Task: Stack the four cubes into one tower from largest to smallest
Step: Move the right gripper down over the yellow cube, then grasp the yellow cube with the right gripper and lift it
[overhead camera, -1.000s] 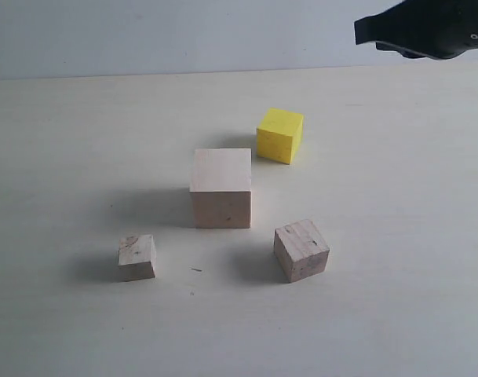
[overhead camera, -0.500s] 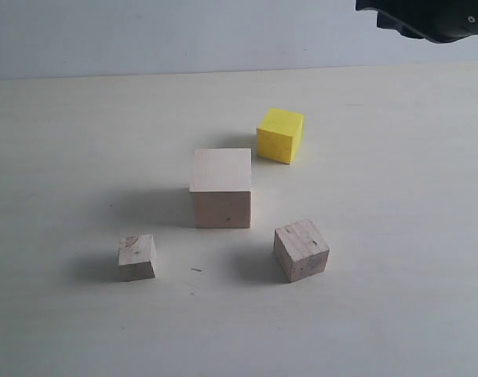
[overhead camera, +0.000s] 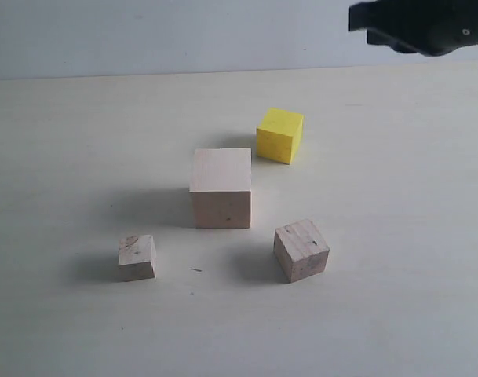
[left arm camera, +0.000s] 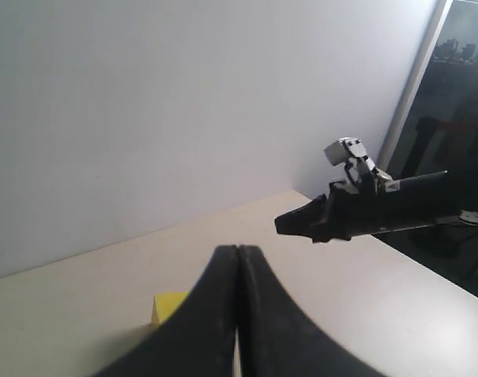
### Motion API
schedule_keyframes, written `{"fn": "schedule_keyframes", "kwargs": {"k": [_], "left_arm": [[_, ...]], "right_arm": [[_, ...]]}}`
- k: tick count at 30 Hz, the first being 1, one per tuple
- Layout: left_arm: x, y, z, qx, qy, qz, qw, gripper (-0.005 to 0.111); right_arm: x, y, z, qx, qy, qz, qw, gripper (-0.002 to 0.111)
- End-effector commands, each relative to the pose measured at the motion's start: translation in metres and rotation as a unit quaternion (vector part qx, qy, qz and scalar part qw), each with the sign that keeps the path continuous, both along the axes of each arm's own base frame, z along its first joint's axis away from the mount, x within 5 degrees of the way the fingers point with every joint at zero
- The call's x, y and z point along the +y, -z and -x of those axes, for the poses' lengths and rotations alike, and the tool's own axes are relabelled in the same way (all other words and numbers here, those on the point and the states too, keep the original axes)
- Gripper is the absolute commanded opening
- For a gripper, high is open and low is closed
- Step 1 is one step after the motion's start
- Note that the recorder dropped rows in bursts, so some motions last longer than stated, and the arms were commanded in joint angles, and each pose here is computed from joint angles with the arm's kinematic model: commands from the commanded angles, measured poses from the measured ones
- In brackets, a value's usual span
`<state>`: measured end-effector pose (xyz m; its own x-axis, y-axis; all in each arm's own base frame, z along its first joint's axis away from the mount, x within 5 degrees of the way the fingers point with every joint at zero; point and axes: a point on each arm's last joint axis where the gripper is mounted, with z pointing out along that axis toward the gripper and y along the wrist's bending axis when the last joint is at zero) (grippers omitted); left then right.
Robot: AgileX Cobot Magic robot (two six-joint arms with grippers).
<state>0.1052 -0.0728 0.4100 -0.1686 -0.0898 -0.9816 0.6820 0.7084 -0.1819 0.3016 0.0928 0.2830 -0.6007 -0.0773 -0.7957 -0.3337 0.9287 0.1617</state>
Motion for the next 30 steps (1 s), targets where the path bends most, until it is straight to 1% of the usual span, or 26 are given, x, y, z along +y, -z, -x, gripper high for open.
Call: {"fn": "schedule_keyframes", "kwargs": {"k": [1,3,6,8,9,10,13,14,15,16,17,18,20,22,26,30], "left_arm": [[-0.001,0.003,-0.002,0.024,0.005,0.011,1.000,0.000],[-0.001,0.003,-0.002,0.027,0.005,0.014,1.000,0.000],[-0.002,0.003,-0.001,0.038,0.005,0.024,0.999,0.000],[-0.002,0.004,-0.001,0.054,0.005,0.034,0.998,0.000],[-0.002,0.004,-0.001,0.058,0.005,0.032,0.998,0.000],[-0.002,0.005,-0.001,0.057,0.004,0.024,0.998,0.000],[-0.004,0.008,0.001,0.071,0.021,0.017,0.997,0.000],[-0.005,0.009,0.003,0.089,0.031,0.022,0.995,0.000],[-0.006,0.010,0.004,0.095,0.038,0.021,0.995,0.000],[-0.007,0.012,0.006,0.110,0.050,0.021,0.993,0.000],[-0.008,0.012,0.007,0.115,0.056,0.019,0.992,0.000],[-0.009,0.013,0.009,0.120,0.064,0.014,0.991,0.000],[-0.009,0.014,0.009,0.120,0.064,0.009,0.991,0.000],[-0.008,0.016,0.008,0.118,0.060,-0.003,0.991,0.000],[-0.006,0.019,0.007,0.113,0.048,-0.032,0.992,0.000],[-0.005,0.020,0.007,0.112,0.045,-0.041,0.992,0.000]], "right_arm": [[0.003,0.027,-0.010,0.000,-0.113,0.123,0.986,0.000],[0.007,0.038,-0.020,0.008,-0.140,0.144,0.980,0.000],[0.014,0.043,-0.043,0.042,-0.113,0.103,0.987,0.000],[0.023,0.041,-0.060,0.062,-0.131,0.090,0.985,0.000],[0.028,0.039,-0.073,0.066,-0.142,0.087,0.984,0.002],[0.031,0.038,-0.080,0.071,-0.150,0.081,0.983,0.006],[0.040,0.037,-0.098,0.087,-0.182,0.076,0.976,0.027],[0.044,0.040,-0.104,0.100,-0.196,0.074,0.973,0.044],[0.045,0.043,-0.106,0.104,-0.198,0.074,0.972,0.053],[0.045,0.049,-0.111,0.108,-0.199,0.081,0.971,0.071],[0.045,0.052,-0.113,0.107,-0.198,0.085,0.971,0.077],[0.045,0.060,-0.115,0.113,-0.200,0.090,0.969,0.086],[0.045,0.072,-0.117,0.128,-0.202,0.090,0.967,0.088],[0.046,0.080,-0.118,0.133,-0.209,0.095,0.964,0.088],[0.047,0.085,-0.122,0.098,-0.247,0.123,0.956,0.088],[0.049,0.089,-0.129,0.074,-0.266,0.141,0.951,0.088]]}}
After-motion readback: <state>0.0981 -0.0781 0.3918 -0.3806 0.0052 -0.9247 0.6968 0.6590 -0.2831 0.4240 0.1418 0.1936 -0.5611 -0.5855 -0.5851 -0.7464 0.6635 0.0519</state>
